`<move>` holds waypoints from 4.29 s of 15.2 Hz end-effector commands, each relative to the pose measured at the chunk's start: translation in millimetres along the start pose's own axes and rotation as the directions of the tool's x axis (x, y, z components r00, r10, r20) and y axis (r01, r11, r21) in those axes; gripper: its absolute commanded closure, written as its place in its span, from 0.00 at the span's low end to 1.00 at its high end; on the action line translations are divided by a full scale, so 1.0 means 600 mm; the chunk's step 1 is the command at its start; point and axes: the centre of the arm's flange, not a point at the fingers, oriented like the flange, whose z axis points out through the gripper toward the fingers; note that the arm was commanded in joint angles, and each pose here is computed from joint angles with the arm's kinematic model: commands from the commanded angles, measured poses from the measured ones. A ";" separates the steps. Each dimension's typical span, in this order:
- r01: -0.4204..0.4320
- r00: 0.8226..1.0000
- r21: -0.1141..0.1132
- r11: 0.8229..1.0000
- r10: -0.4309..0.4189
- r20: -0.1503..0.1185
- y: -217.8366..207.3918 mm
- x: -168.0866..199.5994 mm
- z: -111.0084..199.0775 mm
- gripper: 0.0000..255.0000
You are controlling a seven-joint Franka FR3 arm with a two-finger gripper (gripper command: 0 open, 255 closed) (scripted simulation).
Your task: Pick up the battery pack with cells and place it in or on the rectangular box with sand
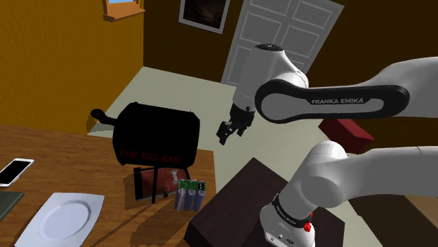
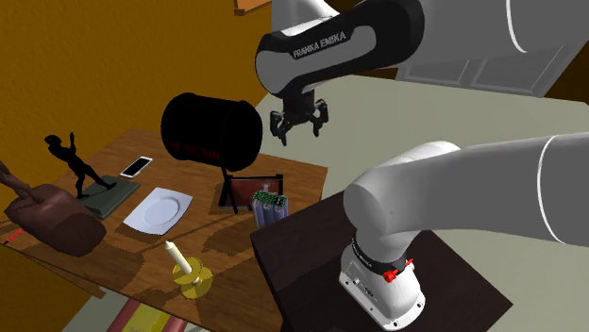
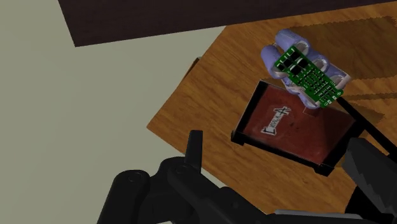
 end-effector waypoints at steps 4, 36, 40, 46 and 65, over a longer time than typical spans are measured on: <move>-0.041 0.999 0.016 0.999 0.041 0.002 -0.037 -0.018 0.104 0.00; -0.158 0.987 0.058 0.986 0.158 0.018 -0.152 -0.063 0.466 1.00; -0.158 0.987 0.058 0.986 0.158 0.018 -0.152 -0.063 0.466 1.00; -0.158 0.987 0.058 0.986 0.158 0.018 -0.151 -0.062 0.448 1.00; -0.158 0.987 0.058 0.986 0.158 0.018 -0.138 -0.050 0.282 1.00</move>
